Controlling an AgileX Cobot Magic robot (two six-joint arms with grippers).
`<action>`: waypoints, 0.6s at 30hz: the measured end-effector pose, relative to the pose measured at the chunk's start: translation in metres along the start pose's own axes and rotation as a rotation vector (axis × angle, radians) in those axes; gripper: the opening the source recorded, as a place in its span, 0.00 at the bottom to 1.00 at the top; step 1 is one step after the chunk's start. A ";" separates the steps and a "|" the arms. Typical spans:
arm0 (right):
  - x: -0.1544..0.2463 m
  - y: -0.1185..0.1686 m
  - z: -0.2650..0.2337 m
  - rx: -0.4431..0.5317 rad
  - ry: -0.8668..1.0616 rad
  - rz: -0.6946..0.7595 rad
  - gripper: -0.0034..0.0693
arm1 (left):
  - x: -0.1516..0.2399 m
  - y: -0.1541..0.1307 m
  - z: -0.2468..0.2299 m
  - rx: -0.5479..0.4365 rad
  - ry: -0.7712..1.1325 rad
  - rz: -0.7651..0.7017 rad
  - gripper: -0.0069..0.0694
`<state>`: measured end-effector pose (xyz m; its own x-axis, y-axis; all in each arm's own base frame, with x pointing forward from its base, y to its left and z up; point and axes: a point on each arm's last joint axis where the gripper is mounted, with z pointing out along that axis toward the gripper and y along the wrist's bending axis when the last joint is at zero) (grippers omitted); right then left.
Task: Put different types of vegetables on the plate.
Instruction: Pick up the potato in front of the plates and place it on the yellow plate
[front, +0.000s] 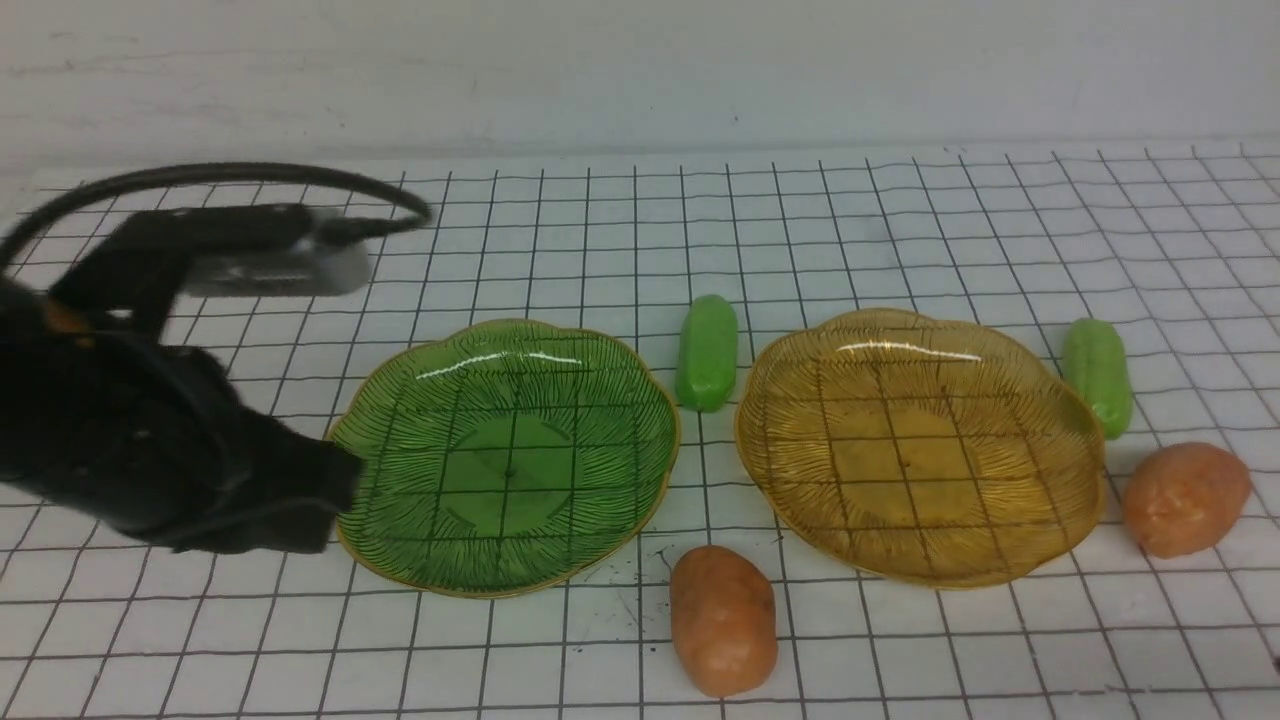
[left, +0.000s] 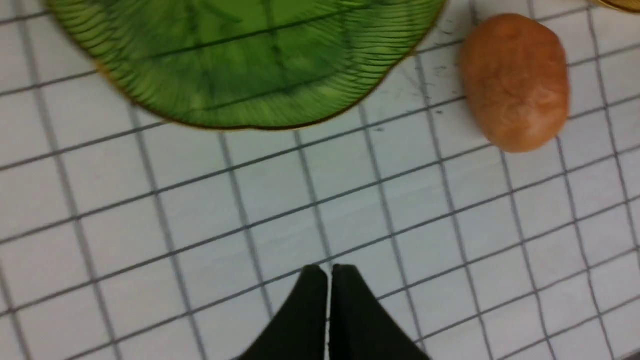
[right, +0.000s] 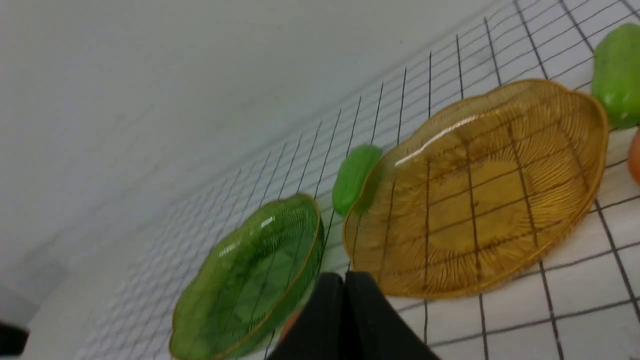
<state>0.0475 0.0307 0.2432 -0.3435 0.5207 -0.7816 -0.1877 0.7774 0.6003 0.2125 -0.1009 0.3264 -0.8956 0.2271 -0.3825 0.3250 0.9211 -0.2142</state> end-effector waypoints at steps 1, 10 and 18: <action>-0.001 0.002 0.002 0.008 0.034 -0.007 0.03 | -0.004 -0.011 0.005 0.002 0.013 0.030 0.08; -0.024 0.023 0.020 0.028 0.370 -0.178 0.03 | -0.029 -0.105 0.072 -0.024 0.153 0.216 0.11; -0.024 0.023 0.021 0.025 0.400 -0.198 0.03 | -0.052 -0.130 0.126 -0.043 0.217 0.232 0.54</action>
<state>0.0703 0.0435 0.2722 -0.6328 0.1872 -0.7513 -0.2653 0.8592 0.4375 0.2550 -0.2725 0.2609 -0.8443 0.4909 -0.2148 0.5195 0.8482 -0.1037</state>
